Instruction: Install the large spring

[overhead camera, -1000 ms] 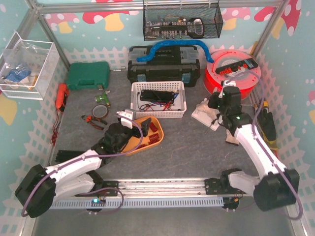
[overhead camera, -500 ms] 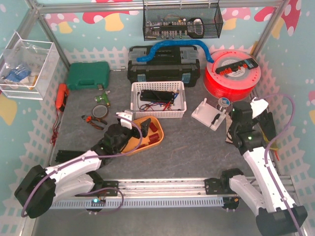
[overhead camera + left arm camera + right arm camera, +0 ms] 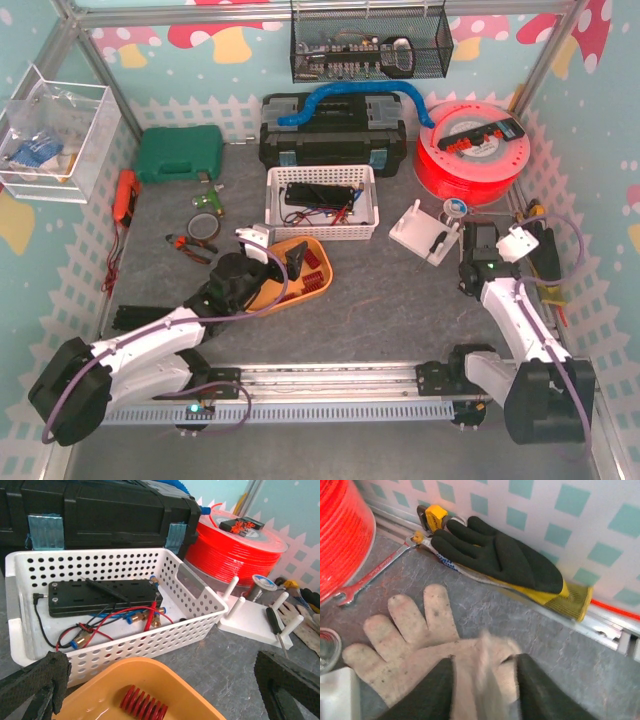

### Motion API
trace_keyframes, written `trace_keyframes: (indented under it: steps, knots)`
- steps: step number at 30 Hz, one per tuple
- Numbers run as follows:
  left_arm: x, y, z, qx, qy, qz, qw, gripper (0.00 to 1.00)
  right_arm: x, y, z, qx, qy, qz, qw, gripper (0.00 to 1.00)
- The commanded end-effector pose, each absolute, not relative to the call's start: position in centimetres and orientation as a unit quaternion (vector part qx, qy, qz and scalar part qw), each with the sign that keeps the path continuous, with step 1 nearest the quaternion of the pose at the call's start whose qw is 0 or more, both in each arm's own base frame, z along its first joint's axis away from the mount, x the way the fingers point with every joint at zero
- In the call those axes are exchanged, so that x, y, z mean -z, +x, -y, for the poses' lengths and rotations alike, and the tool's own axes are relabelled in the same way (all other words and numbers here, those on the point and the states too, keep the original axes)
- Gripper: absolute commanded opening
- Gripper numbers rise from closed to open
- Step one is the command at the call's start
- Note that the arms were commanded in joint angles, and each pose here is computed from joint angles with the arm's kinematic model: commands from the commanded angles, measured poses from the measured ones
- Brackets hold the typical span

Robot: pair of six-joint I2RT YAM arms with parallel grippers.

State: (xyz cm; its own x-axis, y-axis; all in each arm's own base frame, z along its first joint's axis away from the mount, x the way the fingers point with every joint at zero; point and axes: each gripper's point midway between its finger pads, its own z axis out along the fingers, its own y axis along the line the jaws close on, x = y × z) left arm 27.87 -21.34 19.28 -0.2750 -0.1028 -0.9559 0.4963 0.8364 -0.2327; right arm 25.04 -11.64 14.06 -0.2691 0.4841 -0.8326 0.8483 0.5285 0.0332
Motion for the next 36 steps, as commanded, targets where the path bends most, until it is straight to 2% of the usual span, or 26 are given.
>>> trace_keyframes:
  steps: [1, 7, 9, 13, 18, 23, 31, 33, 36]
  knots:
    - [-19.6, 27.3, 21.8, 0.268, 0.142, -0.747, 0.591, 0.99, -13.7, 25.6, 11.6, 0.194, 0.458, -0.760, 0.419, 0.47]
    - [-19.4, 27.5, 21.7, 0.266, 0.140, -0.749, 0.591, 0.99, -14.7, 28.9, 9.2, 0.137, 0.386, -0.813, 0.414, 0.84]
    - [-19.3, 27.5, 21.8, 0.267, 0.141, -0.749, 0.590, 0.99, -14.7, 30.1, 7.7, 0.098, 0.359, -0.835, 0.406, 0.89]
    - [-19.2, 27.5, 22.1, 0.268, 0.145, -0.750, 0.586, 0.99, -14.3, 31.2, 4.4, 0.012, 0.328, -0.866, 0.376, 0.90]
    - [-19.2, 27.5, 22.1, 0.269, 0.146, -0.749, 0.587, 0.99, -14.1, 31.2, 0.4, -0.074, 0.313, -0.878, 0.354, 0.84]
    - [-19.3, 27.4, 22.0, 0.271, 0.145, -0.747, 0.589, 0.99, -14.5, 30.8, -4.1, -0.139, 0.288, -0.870, 0.375, 0.72]
    - [-19.3, 27.4, 21.9, 0.269, 0.145, -0.747, 0.591, 0.99, -9.9, 30.1, -5.7, -0.129, 0.320, -0.873, 0.345, 0.42]
    - [-19.3, 27.4, 21.9, 0.269, 0.146, -0.747, 0.591, 0.99, -8.6, 30.0, -5.5, -0.122, 0.328, -0.872, 0.342, 0.36]
    - [-19.3, 27.4, 21.9, 0.268, 0.146, -0.747, 0.591, 0.99, -7.0, 29.9, -5.5, -0.119, 0.333, -0.875, 0.331, 0.34]
